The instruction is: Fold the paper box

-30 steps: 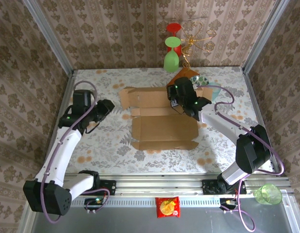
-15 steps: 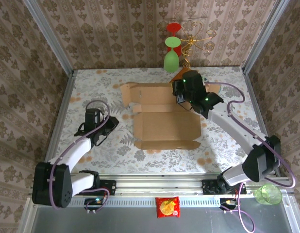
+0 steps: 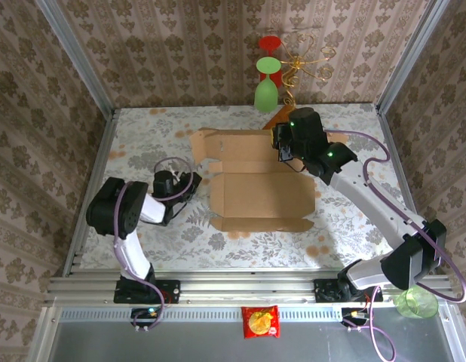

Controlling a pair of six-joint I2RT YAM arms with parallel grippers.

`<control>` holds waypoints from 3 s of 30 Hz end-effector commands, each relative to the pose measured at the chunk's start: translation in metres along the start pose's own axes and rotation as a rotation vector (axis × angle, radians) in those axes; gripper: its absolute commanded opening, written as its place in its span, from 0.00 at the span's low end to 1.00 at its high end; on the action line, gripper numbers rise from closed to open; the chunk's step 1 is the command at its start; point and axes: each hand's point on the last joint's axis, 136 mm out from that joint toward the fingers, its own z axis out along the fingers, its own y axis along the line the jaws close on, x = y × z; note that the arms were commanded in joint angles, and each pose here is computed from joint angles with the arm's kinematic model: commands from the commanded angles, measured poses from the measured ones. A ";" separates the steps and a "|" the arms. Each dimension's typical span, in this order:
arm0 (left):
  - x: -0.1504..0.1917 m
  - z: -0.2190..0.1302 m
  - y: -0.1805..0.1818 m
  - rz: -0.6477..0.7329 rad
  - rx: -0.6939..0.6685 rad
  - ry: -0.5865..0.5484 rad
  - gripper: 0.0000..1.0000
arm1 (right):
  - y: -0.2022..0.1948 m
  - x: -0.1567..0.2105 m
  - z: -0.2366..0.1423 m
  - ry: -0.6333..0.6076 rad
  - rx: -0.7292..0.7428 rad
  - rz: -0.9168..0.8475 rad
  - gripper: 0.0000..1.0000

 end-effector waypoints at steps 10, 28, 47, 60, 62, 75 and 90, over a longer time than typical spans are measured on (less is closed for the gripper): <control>0.010 -0.003 -0.083 0.050 0.239 -0.039 0.14 | -0.007 -0.009 0.011 0.002 -0.025 0.080 0.00; 0.020 -0.045 -0.061 0.241 -0.116 0.002 0.44 | -0.020 -0.009 0.017 0.025 0.011 0.112 0.00; 0.024 0.002 -0.070 0.366 0.081 0.059 0.56 | -0.023 -0.006 0.029 0.062 0.049 0.143 0.00; 0.062 0.001 -0.077 0.489 -0.059 0.140 0.46 | -0.025 -0.006 0.042 0.075 0.035 0.150 0.00; 0.064 0.003 -0.070 0.495 -0.098 0.151 0.46 | -0.026 -0.005 0.042 0.077 0.037 0.150 0.00; 0.071 0.012 -0.071 0.547 -0.152 0.178 0.45 | -0.033 -0.007 0.048 0.073 0.017 0.086 0.00; 0.032 -0.123 -0.111 0.480 -0.171 0.021 0.59 | -0.051 -0.020 0.074 0.084 -0.092 -0.182 0.00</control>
